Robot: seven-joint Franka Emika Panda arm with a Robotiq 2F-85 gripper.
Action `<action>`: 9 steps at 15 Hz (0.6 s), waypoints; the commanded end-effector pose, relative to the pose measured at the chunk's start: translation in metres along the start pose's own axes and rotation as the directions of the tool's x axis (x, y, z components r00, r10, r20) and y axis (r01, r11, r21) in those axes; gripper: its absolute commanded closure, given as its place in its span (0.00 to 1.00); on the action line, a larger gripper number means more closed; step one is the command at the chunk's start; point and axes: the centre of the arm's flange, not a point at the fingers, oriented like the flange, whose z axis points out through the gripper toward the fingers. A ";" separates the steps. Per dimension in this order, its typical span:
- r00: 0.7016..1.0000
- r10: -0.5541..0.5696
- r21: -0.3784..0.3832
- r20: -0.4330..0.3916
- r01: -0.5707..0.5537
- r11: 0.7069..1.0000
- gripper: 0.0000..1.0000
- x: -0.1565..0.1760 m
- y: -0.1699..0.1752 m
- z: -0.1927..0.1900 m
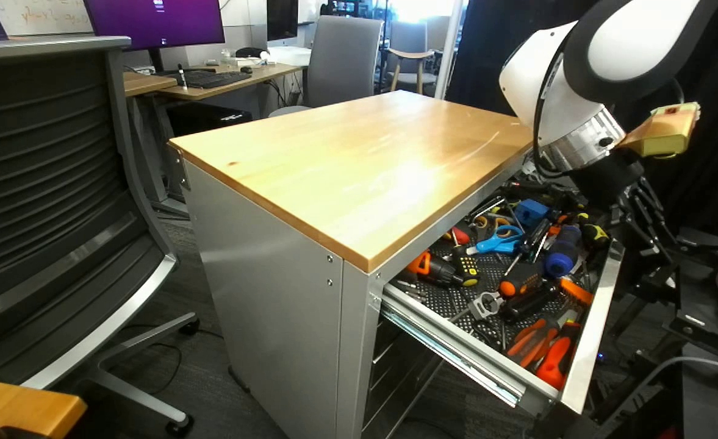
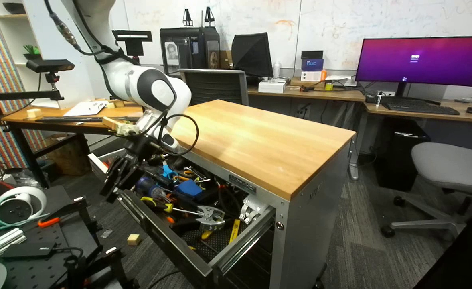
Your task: Pick up the screwdriver from the top of cabinet, put it in the drawer and close the drawer
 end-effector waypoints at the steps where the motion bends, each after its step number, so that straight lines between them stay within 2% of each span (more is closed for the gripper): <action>1: 0.999 0.024 -0.017 -0.032 -0.024 1.000 0.80 0.030 -0.005 -0.005; 3: 0.988 0.046 -0.049 -0.147 -0.053 0.997 0.94 0.036 -0.013 -0.014; 7: 0.964 0.041 -0.090 -0.263 -0.067 0.994 1.00 0.032 -0.032 -0.035; 9: 0.942 0.031 -0.085 -0.335 -0.063 0.994 0.96 0.035 -0.037 -0.047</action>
